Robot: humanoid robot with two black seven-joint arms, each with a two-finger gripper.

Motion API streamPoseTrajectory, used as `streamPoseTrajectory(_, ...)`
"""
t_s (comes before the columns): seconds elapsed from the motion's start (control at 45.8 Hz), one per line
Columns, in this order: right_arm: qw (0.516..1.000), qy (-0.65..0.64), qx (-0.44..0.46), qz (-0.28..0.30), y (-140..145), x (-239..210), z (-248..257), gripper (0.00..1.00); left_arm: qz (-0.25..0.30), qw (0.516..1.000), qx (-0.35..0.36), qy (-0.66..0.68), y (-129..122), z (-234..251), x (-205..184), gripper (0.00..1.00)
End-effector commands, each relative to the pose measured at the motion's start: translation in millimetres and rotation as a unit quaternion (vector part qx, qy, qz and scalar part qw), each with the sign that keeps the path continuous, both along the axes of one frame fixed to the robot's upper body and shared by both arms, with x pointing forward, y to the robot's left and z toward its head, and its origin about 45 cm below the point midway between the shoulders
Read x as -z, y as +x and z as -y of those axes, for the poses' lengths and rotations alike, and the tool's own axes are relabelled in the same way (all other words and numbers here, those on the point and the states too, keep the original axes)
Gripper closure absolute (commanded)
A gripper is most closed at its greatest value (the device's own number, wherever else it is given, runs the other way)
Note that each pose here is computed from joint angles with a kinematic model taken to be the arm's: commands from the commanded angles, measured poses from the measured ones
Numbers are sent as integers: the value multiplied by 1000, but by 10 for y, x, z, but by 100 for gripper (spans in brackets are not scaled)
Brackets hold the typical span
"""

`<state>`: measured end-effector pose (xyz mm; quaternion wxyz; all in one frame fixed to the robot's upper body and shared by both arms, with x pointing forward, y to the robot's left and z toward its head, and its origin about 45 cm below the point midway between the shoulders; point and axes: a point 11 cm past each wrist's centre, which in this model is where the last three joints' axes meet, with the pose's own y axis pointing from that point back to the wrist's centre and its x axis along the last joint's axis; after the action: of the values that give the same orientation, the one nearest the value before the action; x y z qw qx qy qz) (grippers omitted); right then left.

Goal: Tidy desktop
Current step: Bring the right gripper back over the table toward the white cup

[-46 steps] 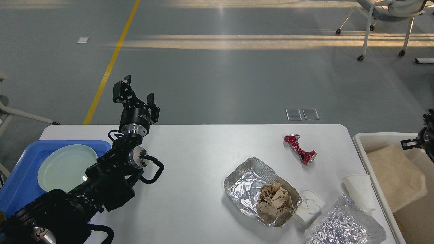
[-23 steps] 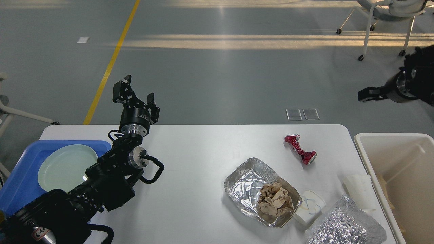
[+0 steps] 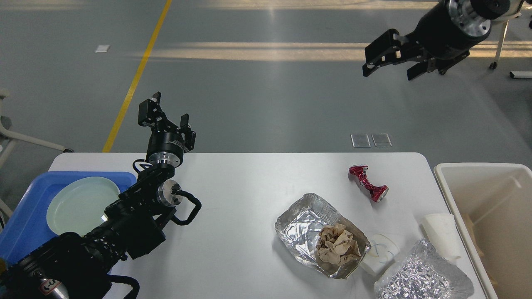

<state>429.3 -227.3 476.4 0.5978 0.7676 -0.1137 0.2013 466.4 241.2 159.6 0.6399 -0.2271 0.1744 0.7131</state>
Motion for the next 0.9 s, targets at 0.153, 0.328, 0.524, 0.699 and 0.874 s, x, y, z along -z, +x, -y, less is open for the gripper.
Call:
streamPoseTrajectory(0.153, 990, 92, -76, 76, -288, -972, -506, 0, 0, 1000, 0, 0, 0, 0, 0, 1)
streamPoseTrajectory(0.328, 987, 105, -93, 83, -351, -1056, -602, 0, 0, 1000, 0, 0, 0, 0, 0, 1)
streamPoseTrajectory(0.524, 999, 33, -39, -20, -74, 68, -113, 0, 0, 1000, 0, 0, 0, 0, 0, 1)
streamPoseTrajectory(0.699, 995, -35, -11, -95, -76, 1033, 348, 0, 0, 1000, 0, 0, 0, 0, 0, 1)
streamPoseTrajectory(0.874, 992, -86, 1, -94, -102, 1715, 673, 0, 0, 1000, 0, 0, 0, 0, 0, 1)
